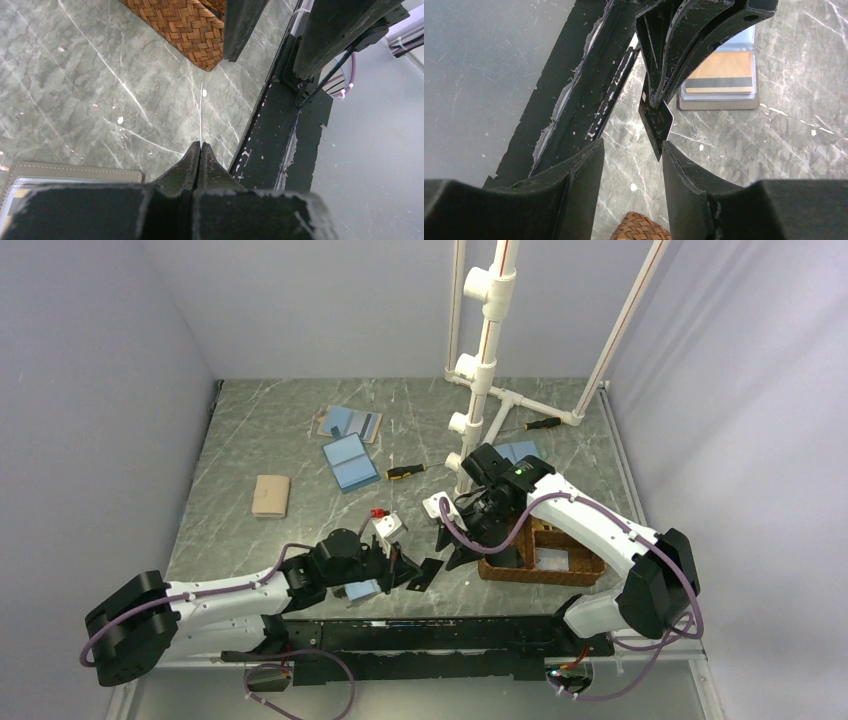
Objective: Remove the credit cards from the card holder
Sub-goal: Place the credit card in the storage box.
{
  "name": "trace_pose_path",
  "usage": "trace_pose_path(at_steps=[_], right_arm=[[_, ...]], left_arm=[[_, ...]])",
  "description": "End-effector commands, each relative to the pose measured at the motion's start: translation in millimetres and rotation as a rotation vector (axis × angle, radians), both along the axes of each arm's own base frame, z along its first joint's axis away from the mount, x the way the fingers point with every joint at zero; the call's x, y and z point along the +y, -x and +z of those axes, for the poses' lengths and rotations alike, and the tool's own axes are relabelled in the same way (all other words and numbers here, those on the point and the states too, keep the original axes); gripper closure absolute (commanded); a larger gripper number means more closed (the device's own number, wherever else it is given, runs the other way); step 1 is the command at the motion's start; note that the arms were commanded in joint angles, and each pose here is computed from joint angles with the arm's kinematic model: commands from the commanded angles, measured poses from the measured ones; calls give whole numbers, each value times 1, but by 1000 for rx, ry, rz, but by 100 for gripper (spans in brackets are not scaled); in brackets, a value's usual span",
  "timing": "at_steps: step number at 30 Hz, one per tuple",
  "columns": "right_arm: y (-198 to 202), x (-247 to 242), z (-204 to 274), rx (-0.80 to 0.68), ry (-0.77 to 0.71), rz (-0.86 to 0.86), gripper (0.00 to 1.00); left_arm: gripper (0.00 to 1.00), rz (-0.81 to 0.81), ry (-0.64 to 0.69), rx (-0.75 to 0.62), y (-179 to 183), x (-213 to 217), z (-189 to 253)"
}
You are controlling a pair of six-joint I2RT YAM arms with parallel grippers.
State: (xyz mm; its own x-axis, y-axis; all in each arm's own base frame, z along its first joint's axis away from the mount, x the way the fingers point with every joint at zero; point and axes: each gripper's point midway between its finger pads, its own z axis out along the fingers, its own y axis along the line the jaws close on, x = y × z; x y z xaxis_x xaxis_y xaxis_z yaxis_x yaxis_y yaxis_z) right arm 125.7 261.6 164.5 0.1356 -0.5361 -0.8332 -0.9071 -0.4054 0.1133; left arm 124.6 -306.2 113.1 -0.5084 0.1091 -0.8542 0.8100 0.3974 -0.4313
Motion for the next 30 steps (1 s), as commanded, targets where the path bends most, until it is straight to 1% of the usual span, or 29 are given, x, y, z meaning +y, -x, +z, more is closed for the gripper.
trace_pose_path(at_steps=[1,19,30], right_arm=[[9,1,5,2,-61,61,51],[20,-5,0,-16,-88,138,51],[21,-7,-3,-26,-90,153,51]], left_arm=[[100,15,34,-111,-10,-12,24],[100,3,11,-186,-2,-24,31],[100,7,10,-211,0,-30,35]])
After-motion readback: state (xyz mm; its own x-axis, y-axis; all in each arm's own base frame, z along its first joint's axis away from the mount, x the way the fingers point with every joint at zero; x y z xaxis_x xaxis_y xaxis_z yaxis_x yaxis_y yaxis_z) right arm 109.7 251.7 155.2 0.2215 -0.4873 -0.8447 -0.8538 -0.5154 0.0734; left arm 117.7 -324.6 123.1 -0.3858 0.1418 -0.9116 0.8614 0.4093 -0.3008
